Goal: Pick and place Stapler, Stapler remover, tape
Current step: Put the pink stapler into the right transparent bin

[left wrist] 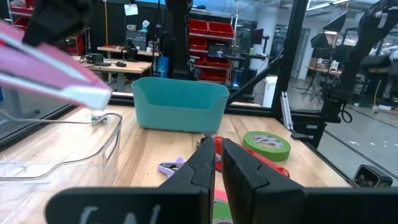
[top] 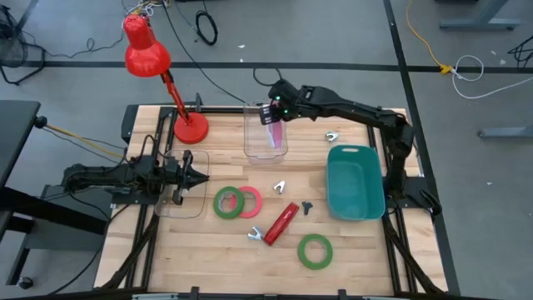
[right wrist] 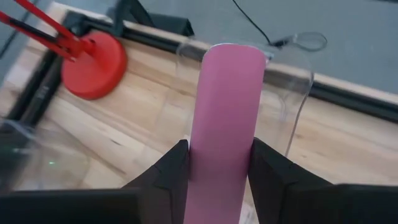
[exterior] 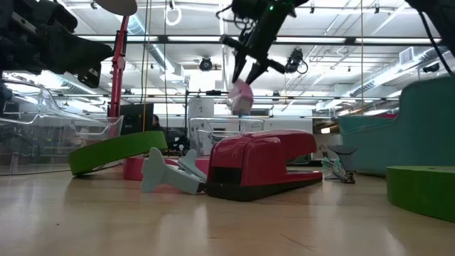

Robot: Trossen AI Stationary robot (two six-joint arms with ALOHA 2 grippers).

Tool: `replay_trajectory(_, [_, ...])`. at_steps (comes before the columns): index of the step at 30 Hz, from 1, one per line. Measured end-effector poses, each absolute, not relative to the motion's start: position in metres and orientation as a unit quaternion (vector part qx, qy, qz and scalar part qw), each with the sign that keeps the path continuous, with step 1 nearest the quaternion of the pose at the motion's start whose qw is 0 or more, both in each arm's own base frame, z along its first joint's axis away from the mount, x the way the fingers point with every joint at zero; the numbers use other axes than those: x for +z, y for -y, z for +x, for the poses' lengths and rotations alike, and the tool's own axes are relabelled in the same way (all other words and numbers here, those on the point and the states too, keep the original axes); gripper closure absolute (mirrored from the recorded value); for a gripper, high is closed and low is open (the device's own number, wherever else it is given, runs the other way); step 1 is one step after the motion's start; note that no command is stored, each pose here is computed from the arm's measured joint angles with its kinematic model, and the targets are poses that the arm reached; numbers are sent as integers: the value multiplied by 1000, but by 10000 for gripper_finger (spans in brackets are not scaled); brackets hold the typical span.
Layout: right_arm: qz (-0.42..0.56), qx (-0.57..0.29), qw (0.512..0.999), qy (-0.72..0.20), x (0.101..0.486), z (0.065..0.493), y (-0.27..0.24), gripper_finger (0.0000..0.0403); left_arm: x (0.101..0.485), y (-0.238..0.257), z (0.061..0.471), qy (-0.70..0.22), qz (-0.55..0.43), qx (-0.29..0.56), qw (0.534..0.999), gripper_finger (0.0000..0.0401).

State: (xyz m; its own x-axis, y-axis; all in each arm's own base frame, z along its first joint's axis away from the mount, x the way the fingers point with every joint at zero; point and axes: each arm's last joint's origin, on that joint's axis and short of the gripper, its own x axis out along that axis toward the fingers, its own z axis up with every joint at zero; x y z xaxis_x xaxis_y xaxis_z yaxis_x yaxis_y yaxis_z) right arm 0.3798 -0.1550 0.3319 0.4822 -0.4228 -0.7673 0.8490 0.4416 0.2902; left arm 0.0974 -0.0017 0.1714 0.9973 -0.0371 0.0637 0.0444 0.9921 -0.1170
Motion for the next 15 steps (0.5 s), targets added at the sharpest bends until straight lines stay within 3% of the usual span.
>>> replay_trajectory(7, [326, -391, 808, -298, 357, 363, 148, 275, 171, 2, 97, 30, -59, -20, 998, 371])
replay_trajectory(15, [311, -384, 812, -311, 354, 365, 149, 275, 171, 2, 97, 30, -59, -21, 998, 371])
